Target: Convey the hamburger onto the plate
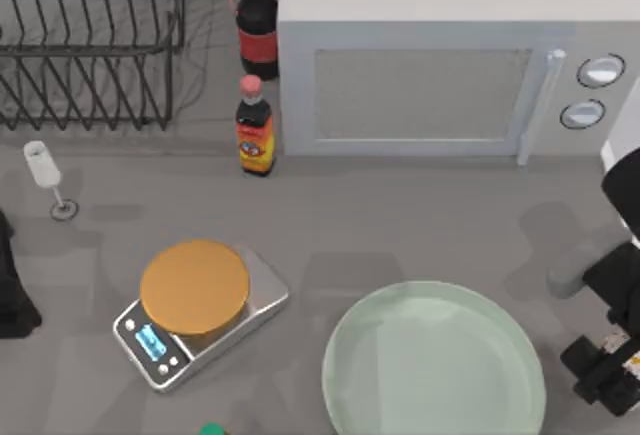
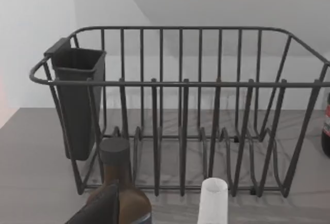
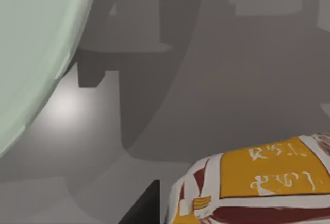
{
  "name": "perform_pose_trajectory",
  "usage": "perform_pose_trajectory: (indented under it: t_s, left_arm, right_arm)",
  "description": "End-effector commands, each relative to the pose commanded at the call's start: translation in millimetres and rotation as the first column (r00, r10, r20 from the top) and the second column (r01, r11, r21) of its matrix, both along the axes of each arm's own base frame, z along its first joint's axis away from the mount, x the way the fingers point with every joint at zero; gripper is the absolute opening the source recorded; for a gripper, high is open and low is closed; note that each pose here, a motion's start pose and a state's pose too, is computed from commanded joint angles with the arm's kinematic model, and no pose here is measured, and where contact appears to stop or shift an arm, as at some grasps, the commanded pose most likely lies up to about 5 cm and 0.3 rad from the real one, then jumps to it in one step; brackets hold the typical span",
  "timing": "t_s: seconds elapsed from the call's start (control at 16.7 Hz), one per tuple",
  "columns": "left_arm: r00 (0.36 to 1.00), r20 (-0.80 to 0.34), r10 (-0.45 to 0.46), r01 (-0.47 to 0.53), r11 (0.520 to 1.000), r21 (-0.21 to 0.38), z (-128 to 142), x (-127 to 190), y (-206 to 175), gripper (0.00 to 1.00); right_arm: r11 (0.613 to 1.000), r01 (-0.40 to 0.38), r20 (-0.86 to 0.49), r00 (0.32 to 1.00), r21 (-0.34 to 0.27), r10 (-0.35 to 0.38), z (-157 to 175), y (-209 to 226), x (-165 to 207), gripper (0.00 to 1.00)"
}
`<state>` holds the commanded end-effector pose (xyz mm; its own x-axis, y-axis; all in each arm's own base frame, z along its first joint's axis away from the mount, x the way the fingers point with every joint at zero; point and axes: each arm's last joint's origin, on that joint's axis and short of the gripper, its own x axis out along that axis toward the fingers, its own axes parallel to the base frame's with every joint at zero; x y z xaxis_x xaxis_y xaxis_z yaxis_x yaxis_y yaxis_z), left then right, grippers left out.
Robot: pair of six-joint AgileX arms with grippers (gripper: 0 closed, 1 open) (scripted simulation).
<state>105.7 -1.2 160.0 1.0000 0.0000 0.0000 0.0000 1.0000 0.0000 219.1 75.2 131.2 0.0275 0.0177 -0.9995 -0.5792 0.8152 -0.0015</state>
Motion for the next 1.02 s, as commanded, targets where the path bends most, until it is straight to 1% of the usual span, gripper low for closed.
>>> perform_pose_trajectory:
  t_s: [0.3, 0.48, 0.6, 0.84, 1.02]
  left_arm:
    - [1.0, 0.0, 0.0, 0.0, 1.0, 0.0, 0, 0, 0, 1.0]
    - [1.0, 0.0, 0.0, 0.0, 1.0, 0.0, 0, 0, 0, 1.0]
    - [1.0, 0.0, 0.0, 0.0, 1.0, 0.0, 0, 0, 0, 1.0]
    - [1.0, 0.0, 0.0, 0.0, 1.0, 0.0, 0, 0, 0, 1.0]
    - [1.0, 0.0, 0.0, 0.0, 1.0, 0.0, 0, 0, 0, 1.0]
  right_arm:
    - [1.0, 0.001, -0.034, 0.999, -0.012, -0.001, 52, -1, -1, 0.0]
    - [1.0, 0.0, -0.012, 1.0, -0.004, 0.0, 79, -2, -5, 0.0]
    - [1.0, 0.001, -0.005, 1.0, -0.002, -0.001, 83, -2, -5, 0.0]
    - [1.0, 0.001, -0.009, 1.0, -0.003, -0.001, 82, -1, -5, 0.0]
    - [1.0, 0.027, -0.004, 1.0, -0.002, -0.027, 84, 7, -4, 0.0]
